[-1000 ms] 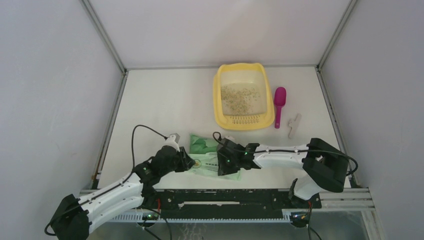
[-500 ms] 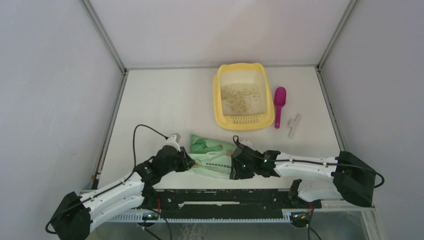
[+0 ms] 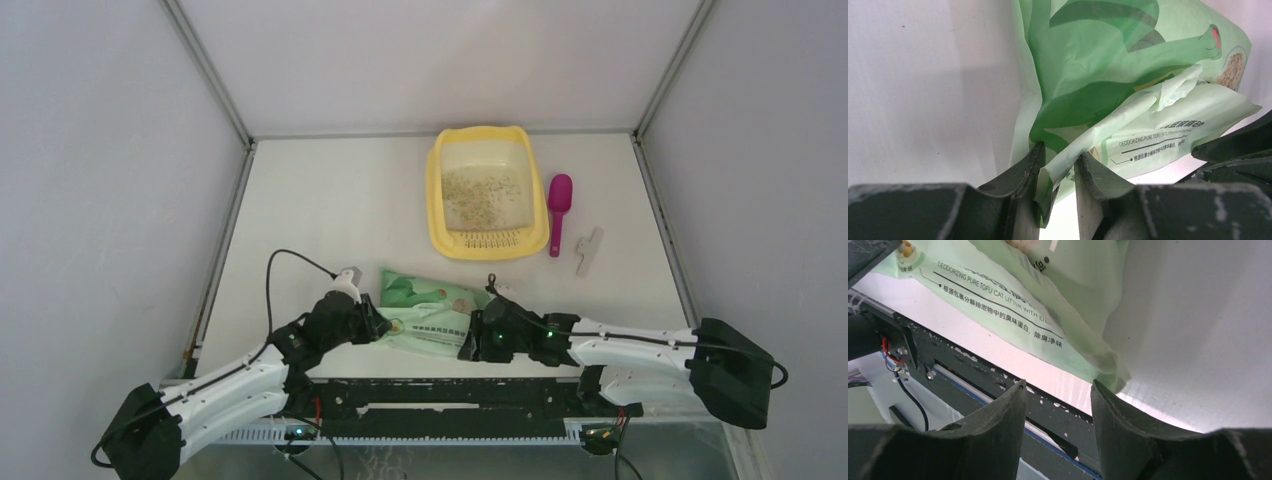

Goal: Fill the litter box with clean litter
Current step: Close the cat litter bag at the center of the board.

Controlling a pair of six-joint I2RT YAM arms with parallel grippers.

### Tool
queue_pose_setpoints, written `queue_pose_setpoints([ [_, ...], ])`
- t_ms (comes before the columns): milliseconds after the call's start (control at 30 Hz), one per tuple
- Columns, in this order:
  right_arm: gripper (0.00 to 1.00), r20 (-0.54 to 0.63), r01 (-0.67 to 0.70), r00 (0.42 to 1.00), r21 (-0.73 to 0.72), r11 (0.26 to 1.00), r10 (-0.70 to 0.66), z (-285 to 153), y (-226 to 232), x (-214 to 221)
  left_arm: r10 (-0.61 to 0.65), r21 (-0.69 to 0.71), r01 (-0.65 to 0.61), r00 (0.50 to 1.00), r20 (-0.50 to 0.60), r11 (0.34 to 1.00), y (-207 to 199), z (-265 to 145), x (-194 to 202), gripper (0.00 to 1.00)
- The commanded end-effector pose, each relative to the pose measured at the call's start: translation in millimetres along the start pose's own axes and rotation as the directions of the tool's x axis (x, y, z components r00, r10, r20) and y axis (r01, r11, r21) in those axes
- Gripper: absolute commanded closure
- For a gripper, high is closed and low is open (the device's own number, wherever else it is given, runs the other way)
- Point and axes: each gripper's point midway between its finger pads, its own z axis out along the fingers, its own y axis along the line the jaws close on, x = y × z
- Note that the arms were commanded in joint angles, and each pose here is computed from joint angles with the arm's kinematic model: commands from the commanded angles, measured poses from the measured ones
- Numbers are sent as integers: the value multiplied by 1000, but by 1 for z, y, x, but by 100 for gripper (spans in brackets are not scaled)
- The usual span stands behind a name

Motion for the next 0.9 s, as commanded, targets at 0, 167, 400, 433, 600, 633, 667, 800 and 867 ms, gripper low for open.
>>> queue_pose_setpoints([
  [0,42,63,-74,995,16,997,73,-7,-14,-4,16,-38,-17,999,-39,999,17,1,15,68],
  [167,39,95,-129,987,-23,991,131,-11,-26,-4,17,-35,-19,999,-41,999,16,2,16,68],
  [400,38,74,-139,987,-22,990,140,0,-31,-2,16,-32,-18,999,-42,999,16,1,16,68],
  [433,38,69,-140,988,-13,990,141,4,-33,-2,16,-32,-18,999,-44,999,16,1,17,68],
  [600,37,82,-163,982,-65,984,168,15,-23,-6,13,-30,-14,999,-42,999,16,2,17,68],
  [633,37,88,-168,980,-92,981,176,17,-18,-8,13,-28,-14,999,-42,1000,15,2,16,68],
  [667,37,90,-177,978,-105,979,187,18,-16,-8,12,-27,-13,999,-42,1000,15,2,17,68],
  [800,37,110,-221,965,-141,965,237,17,-13,-6,12,-22,-13,999,-45,1000,14,2,17,68],
  [867,37,128,-241,956,-159,957,262,15,-14,-5,11,-20,-12,999,-46,1000,15,2,18,68],
])
